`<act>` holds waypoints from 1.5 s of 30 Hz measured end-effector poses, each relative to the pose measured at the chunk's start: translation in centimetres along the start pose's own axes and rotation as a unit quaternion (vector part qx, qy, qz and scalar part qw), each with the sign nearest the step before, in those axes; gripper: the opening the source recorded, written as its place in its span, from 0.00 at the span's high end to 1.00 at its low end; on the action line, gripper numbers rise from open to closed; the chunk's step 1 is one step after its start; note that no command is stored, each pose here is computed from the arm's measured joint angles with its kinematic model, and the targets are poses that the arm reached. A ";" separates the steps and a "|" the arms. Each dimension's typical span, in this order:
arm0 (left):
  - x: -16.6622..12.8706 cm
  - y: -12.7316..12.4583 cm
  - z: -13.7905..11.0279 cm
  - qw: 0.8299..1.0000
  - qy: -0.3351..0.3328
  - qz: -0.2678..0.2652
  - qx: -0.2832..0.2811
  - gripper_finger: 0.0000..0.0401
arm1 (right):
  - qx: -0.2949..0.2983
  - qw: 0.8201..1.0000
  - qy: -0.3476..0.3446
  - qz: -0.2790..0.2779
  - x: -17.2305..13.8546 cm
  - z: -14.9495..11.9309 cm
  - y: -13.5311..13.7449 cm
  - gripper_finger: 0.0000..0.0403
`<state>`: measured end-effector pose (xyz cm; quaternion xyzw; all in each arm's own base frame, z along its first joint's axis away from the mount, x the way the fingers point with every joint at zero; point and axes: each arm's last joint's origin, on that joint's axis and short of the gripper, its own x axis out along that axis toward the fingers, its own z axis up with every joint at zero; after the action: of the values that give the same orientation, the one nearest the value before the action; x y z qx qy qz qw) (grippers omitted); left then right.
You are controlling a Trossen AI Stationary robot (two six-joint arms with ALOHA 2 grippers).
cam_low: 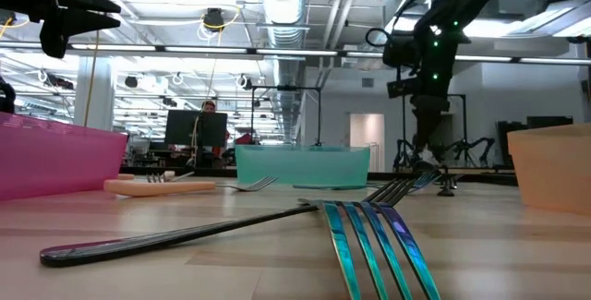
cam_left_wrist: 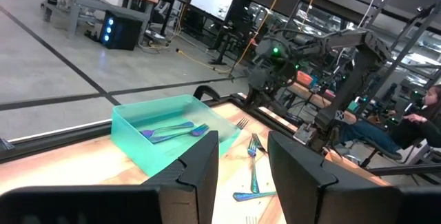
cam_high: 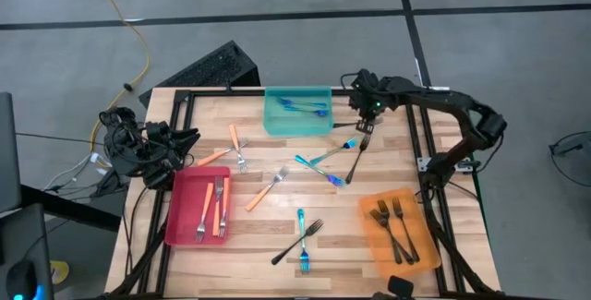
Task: Sort silverware by color (type)
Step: Put the black fork into the orange bin
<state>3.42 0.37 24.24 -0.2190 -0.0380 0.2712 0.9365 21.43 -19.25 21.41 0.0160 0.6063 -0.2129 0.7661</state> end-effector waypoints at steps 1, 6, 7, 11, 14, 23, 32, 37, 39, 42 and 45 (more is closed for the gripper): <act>0.0 0.0 0.0 1.000 0.000 0.000 0.000 0.72 | -0.003 1.000 0.000 0.006 0.1 0.0 0.0 0.75; 0.0 0.0 0.0 1.000 0.000 0.000 0.000 0.72 | -0.012 0.999 0.033 0.026 2.1 0.1 0.4 0.51; 0.0 0.0 0.0 1.000 0.000 0.000 0.000 0.72 | -0.016 0.999 0.041 0.029 2.7 0.2 0.5 0.46; 0.0 0.0 0.0 1.000 0.000 0.000 0.000 0.72 | -0.032 0.997 0.071 0.027 4.9 0.3 0.8 0.36; 0.0 0.0 0.0 1.000 0.000 0.000 0.000 0.72 | -0.042 0.996 0.083 0.004 6.1 0.6 0.9 0.35; 0.0 0.0 0.0 1.000 -0.001 0.001 0.000 0.72 | -0.062 0.994 0.090 0.012 7.6 1.0 0.6 0.35; 0.0 0.0 0.0 1.000 -0.002 0.002 0.000 0.72 | -0.056 0.992 0.107 0.029 8.6 0.7 0.6 0.46; 0.0 0.0 0.0 1.000 -0.001 0.001 0.000 0.72 | -0.045 0.992 0.110 0.037 8.6 0.6 0.7 0.70; 0.0 0.0 0.0 1.000 -0.001 0.001 0.000 0.72 | -0.040 0.992 0.110 0.039 8.6 0.6 0.8 0.81; 0.0 0.0 0.0 1.000 -0.001 0.001 0.000 0.72 | -0.034 0.993 0.111 0.038 8.6 0.6 0.8 0.94; 0.0 0.0 0.0 1.000 -0.001 0.001 0.000 0.72 | -0.033 0.992 0.116 0.039 8.7 0.5 0.8 0.95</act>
<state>3.42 0.38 24.24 -0.2185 -0.0388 0.2728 0.9361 23.71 -21.29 13.24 0.0390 0.6964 -0.1601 0.6984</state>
